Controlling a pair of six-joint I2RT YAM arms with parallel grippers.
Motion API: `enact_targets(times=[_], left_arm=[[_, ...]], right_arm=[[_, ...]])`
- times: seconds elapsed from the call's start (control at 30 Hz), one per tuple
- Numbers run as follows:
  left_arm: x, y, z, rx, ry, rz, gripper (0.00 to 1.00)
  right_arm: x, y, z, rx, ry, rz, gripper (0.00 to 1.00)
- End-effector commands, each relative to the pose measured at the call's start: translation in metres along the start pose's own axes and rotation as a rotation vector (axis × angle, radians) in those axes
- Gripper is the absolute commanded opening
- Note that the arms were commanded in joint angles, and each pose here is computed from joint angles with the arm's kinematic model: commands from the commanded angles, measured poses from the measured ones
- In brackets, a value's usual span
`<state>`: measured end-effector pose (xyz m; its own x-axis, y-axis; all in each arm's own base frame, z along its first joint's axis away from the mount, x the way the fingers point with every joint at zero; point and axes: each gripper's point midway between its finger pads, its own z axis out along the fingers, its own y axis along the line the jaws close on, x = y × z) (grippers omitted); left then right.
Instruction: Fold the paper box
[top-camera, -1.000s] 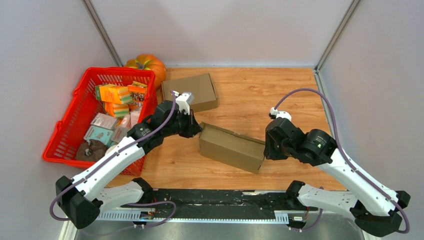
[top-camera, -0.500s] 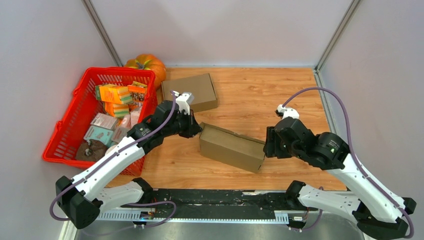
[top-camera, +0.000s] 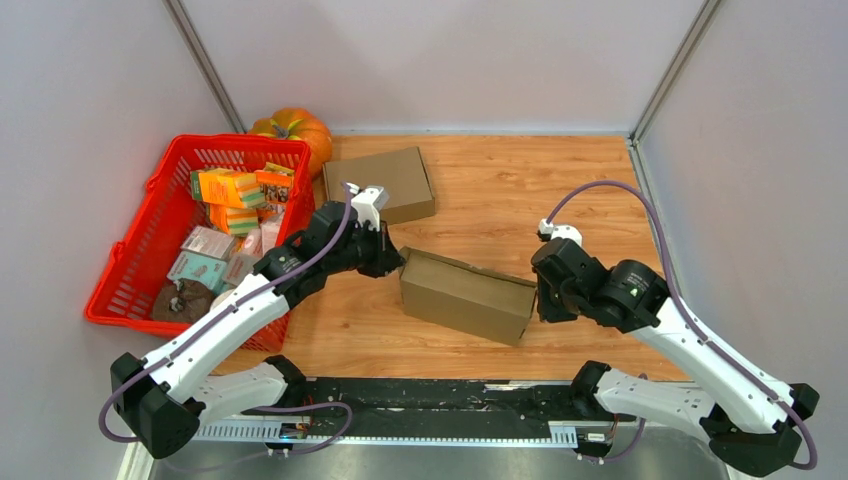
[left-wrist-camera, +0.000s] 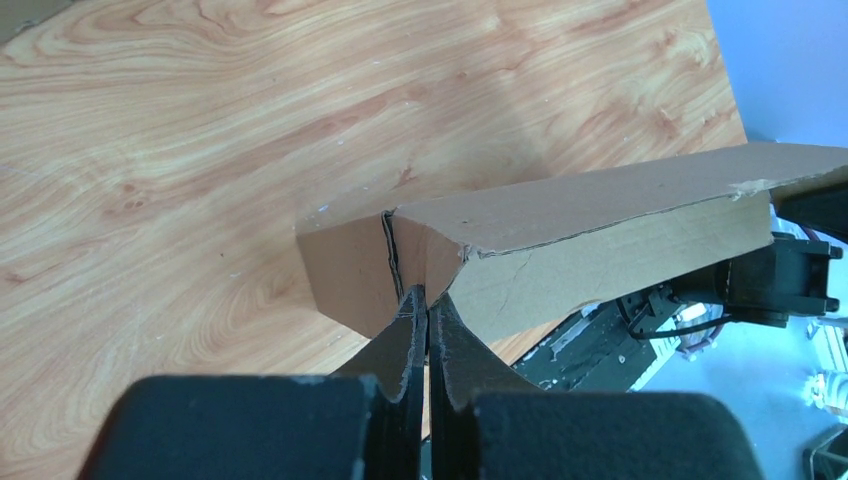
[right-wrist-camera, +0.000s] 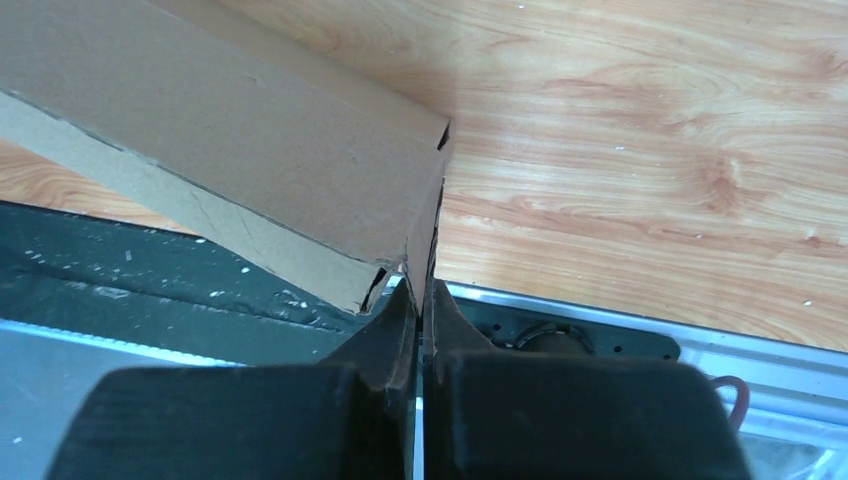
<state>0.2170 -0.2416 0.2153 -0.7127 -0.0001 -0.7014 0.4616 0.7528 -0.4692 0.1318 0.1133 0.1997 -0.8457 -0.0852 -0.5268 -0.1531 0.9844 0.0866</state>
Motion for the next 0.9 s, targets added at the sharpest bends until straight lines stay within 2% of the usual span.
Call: enact_targets(times=[0.0,0.17,0.3,0.5,0.6,0.73,0.87], left_arm=[[0.016,0.006,-0.002,-0.015,0.059,0.008,0.00],[0.017,0.005,-0.001,-0.009,0.061,0.005,0.00],[0.019,0.005,-0.002,-0.007,0.064,0.006,0.00],[0.021,0.003,0.000,0.008,0.070,0.002,0.00],[0.021,0.002,0.000,0.013,0.067,0.001,0.00],[0.023,0.002,0.000,0.011,0.073,0.000,0.00],[0.025,0.003,0.002,0.010,0.075,-0.008,0.00]], right_arm=[[-0.013,0.019,-0.021,-0.092,-0.011,0.070,0.00],[-0.016,0.033,-0.025,-0.143,0.017,0.130,0.01],[-0.019,0.033,-0.023,-0.144,0.014,0.171,0.10],[-0.026,0.032,-0.025,-0.174,-0.011,0.212,0.10],[-0.022,0.033,-0.017,-0.176,0.006,0.216,0.08],[-0.010,0.031,-0.004,-0.157,0.047,0.193,0.11],[-0.012,0.033,0.003,-0.176,0.014,0.214,0.08]])
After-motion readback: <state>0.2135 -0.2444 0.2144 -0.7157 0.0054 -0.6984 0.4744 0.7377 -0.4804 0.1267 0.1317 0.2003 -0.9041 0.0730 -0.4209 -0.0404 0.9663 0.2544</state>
